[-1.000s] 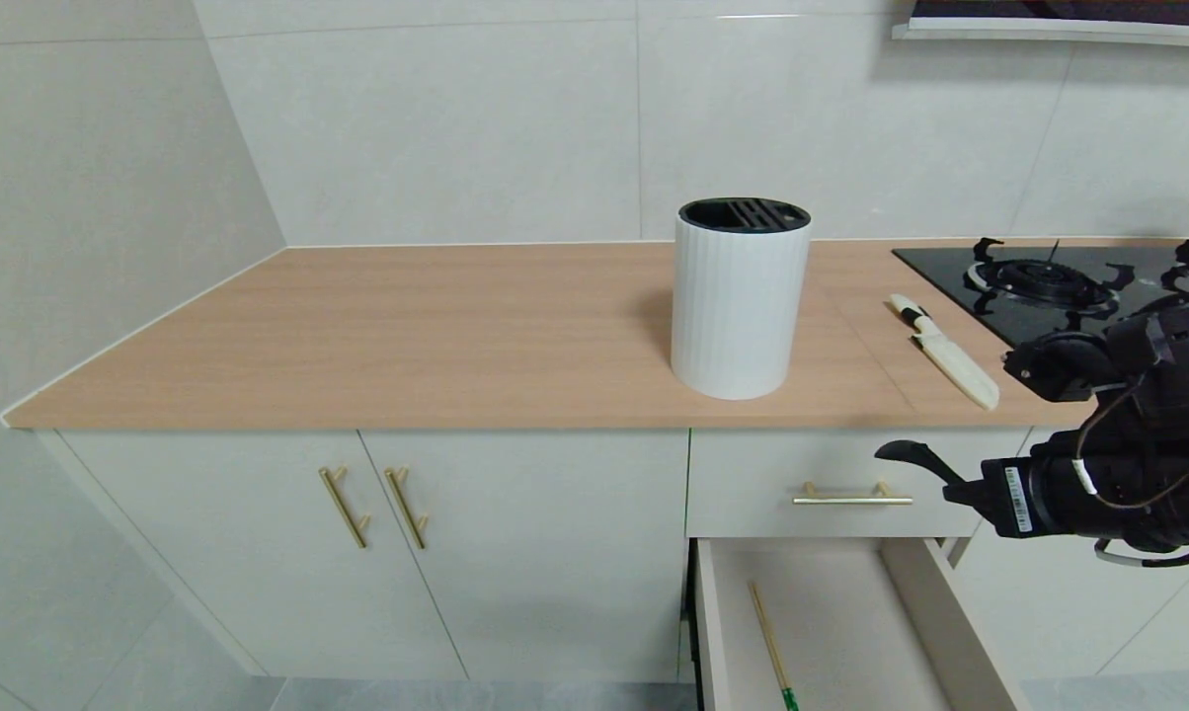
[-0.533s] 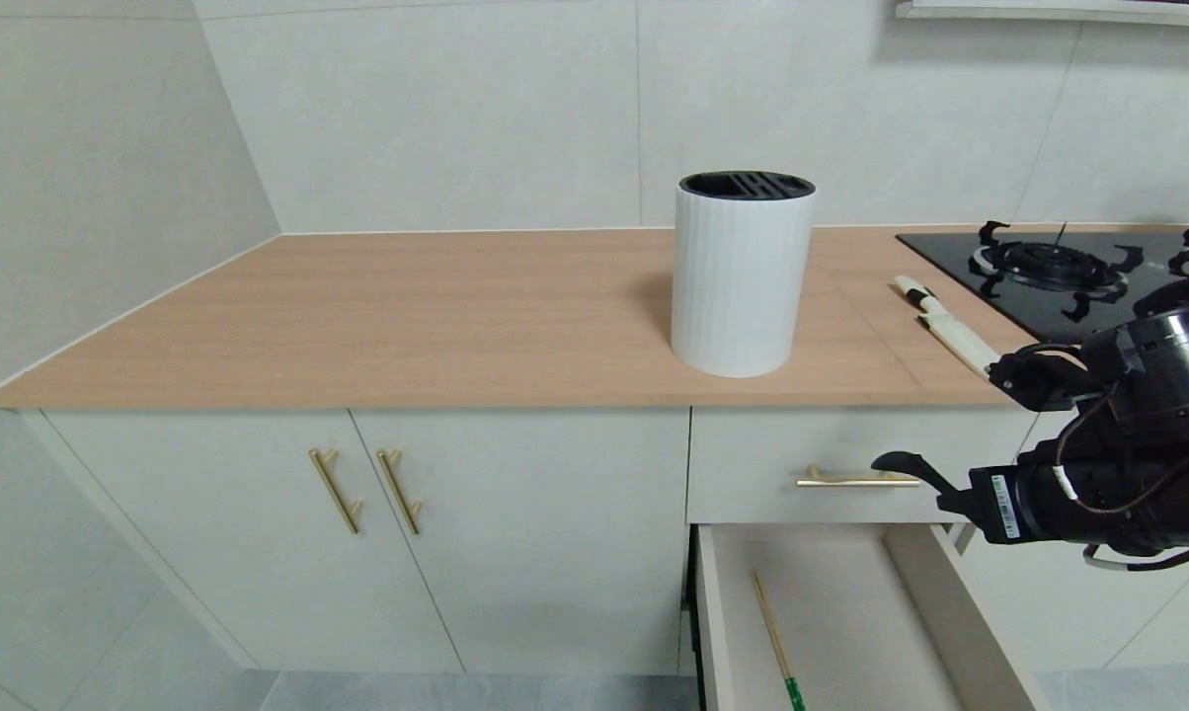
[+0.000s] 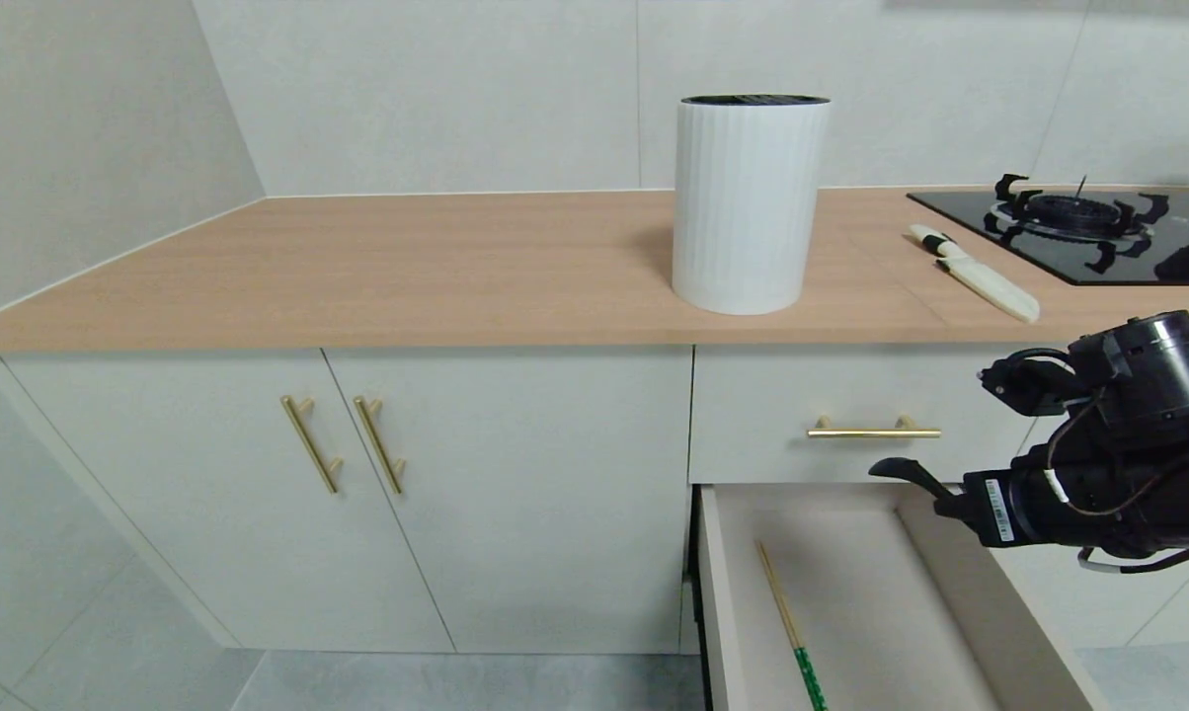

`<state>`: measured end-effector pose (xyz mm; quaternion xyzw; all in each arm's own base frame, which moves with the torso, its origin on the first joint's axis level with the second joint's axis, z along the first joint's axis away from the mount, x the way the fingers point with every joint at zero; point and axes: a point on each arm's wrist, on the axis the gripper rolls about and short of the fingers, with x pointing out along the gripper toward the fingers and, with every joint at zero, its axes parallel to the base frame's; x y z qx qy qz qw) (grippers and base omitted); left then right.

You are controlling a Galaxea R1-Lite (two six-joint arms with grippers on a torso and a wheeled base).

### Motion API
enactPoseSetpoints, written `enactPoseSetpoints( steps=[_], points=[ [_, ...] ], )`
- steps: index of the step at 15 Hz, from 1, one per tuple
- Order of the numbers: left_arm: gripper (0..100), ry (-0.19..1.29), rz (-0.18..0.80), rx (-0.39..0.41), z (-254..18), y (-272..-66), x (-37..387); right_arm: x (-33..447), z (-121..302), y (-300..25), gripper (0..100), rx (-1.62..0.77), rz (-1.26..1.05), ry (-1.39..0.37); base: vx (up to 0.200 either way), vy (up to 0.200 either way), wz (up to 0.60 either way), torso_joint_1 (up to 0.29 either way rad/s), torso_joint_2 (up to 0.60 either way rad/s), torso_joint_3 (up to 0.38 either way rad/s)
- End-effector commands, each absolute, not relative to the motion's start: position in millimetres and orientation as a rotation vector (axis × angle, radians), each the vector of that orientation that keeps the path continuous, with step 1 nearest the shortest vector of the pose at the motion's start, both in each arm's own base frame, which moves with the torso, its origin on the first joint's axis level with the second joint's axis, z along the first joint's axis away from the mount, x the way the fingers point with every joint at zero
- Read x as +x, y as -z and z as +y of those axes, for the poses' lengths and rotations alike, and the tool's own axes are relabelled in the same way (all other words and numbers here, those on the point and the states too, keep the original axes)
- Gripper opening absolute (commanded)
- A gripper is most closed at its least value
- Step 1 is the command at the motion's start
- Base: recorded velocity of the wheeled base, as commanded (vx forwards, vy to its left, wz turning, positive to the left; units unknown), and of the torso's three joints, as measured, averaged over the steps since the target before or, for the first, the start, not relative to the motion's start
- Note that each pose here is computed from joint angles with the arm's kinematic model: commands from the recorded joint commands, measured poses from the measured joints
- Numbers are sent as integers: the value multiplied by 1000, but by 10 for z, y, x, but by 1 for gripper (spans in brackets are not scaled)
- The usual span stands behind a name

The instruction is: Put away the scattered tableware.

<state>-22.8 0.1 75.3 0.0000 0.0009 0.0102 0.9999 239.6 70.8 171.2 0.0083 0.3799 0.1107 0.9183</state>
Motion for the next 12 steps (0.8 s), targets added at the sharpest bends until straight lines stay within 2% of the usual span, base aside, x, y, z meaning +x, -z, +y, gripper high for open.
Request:
enactPoseSetpoints(
  steps=[1,6,12],
  points=[
    [100,-21,3,0,1,-754,-227,2412,713,-1688,0,15,790,-226,0,0,0,-149,456,310],
    [100,-21,3,0,1,-754,-227,2424,716,-1650,0,16,786,-227,0,0,0,-106,433,321],
    [100,-21,3,2,1,-754,-227,2441,721,-1611,0,15,786,-225,0,0,0,-17,66,48]
  ],
)
